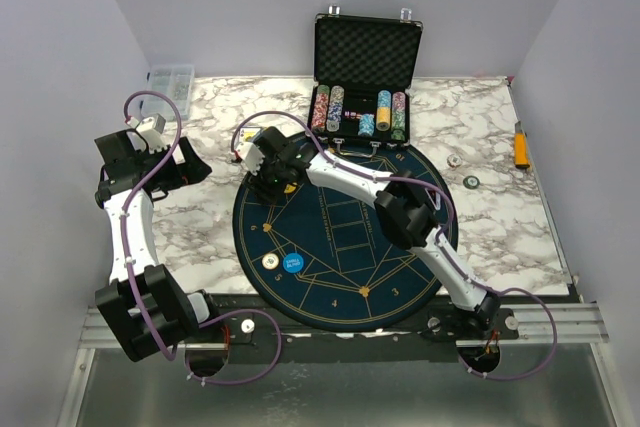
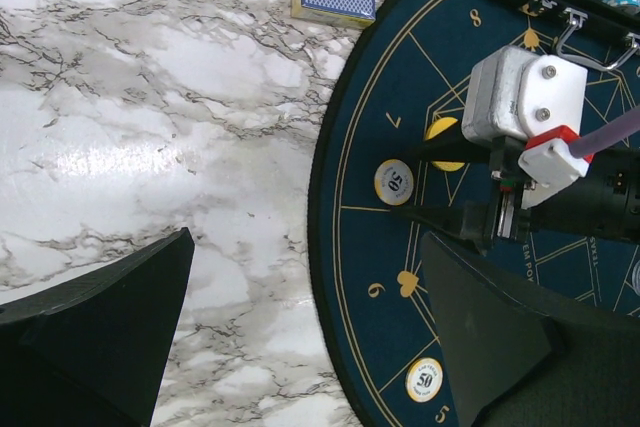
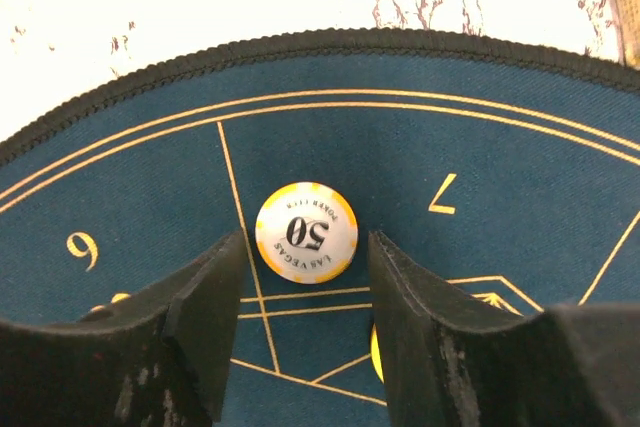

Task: Distribute texas hold em gaming equipment

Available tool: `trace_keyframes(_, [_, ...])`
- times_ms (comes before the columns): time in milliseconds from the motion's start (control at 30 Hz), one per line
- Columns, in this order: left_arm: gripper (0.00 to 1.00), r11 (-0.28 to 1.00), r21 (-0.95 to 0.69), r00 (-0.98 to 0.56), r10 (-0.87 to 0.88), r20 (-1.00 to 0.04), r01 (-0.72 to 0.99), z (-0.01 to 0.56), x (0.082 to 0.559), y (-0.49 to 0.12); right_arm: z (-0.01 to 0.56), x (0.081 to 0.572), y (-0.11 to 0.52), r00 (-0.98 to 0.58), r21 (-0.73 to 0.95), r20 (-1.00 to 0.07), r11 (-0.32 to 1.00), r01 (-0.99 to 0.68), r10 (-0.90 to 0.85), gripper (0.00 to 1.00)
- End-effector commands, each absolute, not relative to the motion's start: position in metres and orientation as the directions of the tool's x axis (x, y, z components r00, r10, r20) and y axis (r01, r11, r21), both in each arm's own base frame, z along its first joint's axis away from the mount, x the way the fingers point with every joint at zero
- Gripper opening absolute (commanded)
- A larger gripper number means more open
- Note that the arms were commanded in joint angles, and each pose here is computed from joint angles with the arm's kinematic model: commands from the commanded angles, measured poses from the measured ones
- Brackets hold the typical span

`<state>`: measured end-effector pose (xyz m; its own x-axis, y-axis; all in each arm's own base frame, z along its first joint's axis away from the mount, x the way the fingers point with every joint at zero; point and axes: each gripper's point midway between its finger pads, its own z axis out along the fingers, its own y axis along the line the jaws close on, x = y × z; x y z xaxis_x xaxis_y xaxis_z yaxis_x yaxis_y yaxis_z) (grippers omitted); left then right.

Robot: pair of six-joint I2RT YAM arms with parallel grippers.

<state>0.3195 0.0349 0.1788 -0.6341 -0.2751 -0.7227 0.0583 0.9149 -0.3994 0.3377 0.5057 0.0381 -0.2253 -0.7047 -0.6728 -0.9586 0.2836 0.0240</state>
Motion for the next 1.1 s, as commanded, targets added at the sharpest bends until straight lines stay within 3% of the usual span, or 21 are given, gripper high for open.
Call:
trace_keyframes(0, [0.98,0.91,-0.402,-0.622,-0.26,-0.738,0.097,0.187,0.323,0.032,0.052,0.345,0.518,-0.214,0.011,-0.71,0.293,-0.956,-0.671,0.64])
trace_keyframes(133, [0.98,0.907,-0.405,-0.623,-0.252,-0.74,0.113,0.186,0.322,0.03,0.099,0.339,0.52,-0.209,0.029,-0.766,0.291,-0.956,-0.608,0.74])
trace_keyframes(367, [0.98,0.909,-0.357,-0.61,-0.16,-0.776,0.216,0.185,0.316,0.016,0.184,0.341,0.467,-0.231,0.038,-0.809,0.344,-0.938,-0.541,0.75])
trace_keyframes(500, [0.98,0.903,-0.307,-0.618,-0.06,-0.784,0.302,0.174,0.309,-0.006,0.193,0.355,0.391,-0.306,0.04,-0.78,0.444,-0.895,-0.546,0.78])
trace_keyframes(733, [0.98,0.897,-0.195,-0.617,0.104,-0.78,0.397,0.161,0.304,-0.039,0.216,0.368,0.238,-0.449,0.055,-0.776,0.661,-0.748,-0.443,0.94])
trace_keyframes(900, [0.98,0.89,-0.192,-0.615,0.117,-0.779,0.413,0.162,0.306,-0.046,0.218,0.377,0.12,-0.555,0.066,-0.76,0.81,-0.583,-0.338,0.95])
trace_keyframes(1067, [0.98,0.886,-0.203,-0.624,0.118,-0.772,0.418,0.16,0.305,-0.048,0.167,0.363,0.015,-0.7,0.073,-0.664,0.908,-0.411,-0.264,0.94])
